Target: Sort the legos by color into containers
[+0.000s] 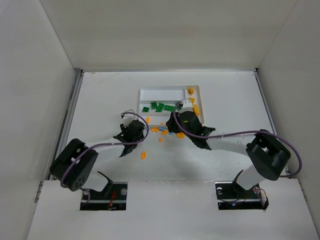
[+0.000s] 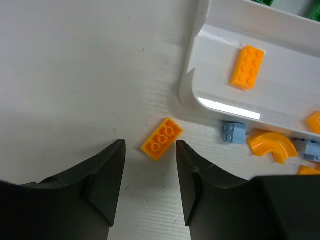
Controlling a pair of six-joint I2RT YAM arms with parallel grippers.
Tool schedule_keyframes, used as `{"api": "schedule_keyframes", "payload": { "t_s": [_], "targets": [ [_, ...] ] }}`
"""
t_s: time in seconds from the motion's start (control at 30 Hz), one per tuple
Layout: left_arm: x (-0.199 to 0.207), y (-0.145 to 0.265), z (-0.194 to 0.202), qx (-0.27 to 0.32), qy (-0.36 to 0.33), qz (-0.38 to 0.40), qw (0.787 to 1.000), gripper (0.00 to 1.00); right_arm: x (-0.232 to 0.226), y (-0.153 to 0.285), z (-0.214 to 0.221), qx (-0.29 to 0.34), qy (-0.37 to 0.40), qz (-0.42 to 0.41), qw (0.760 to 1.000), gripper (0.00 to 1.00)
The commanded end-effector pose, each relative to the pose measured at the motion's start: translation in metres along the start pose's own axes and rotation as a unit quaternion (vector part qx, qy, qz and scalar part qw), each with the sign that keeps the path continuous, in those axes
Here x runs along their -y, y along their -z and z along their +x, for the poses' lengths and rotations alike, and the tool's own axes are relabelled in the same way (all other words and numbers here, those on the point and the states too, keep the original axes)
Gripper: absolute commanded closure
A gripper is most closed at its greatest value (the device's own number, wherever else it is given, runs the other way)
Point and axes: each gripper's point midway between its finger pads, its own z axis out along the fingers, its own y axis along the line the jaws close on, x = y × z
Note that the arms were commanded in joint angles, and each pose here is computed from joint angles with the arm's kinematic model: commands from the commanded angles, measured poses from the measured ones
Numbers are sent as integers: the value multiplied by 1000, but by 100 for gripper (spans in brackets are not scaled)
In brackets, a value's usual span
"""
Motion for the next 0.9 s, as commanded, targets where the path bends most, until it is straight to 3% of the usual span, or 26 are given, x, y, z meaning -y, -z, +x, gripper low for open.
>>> {"api": "schedule_keyframes", "payload": {
  "t_s": [0.0, 0.37, 0.63, 0.87],
  "targets": [
    [7, -5, -13, 15, -6, 4, 1000, 59, -14, -1, -20, 24, -7, -10, 1000, 52],
    [18, -5, -11, 16, -22, 19, 999, 82, -20, -3, -6, 11, -19, -13, 1000, 47],
    [17, 22, -15, 24, 48, 64, 997, 84, -37, 0, 39, -31, -13, -20, 999, 51],
    [14, 46, -25, 48, 102, 110, 988, 83, -43, -4, 70, -64, -5, -16, 998, 45]
  ]
}}
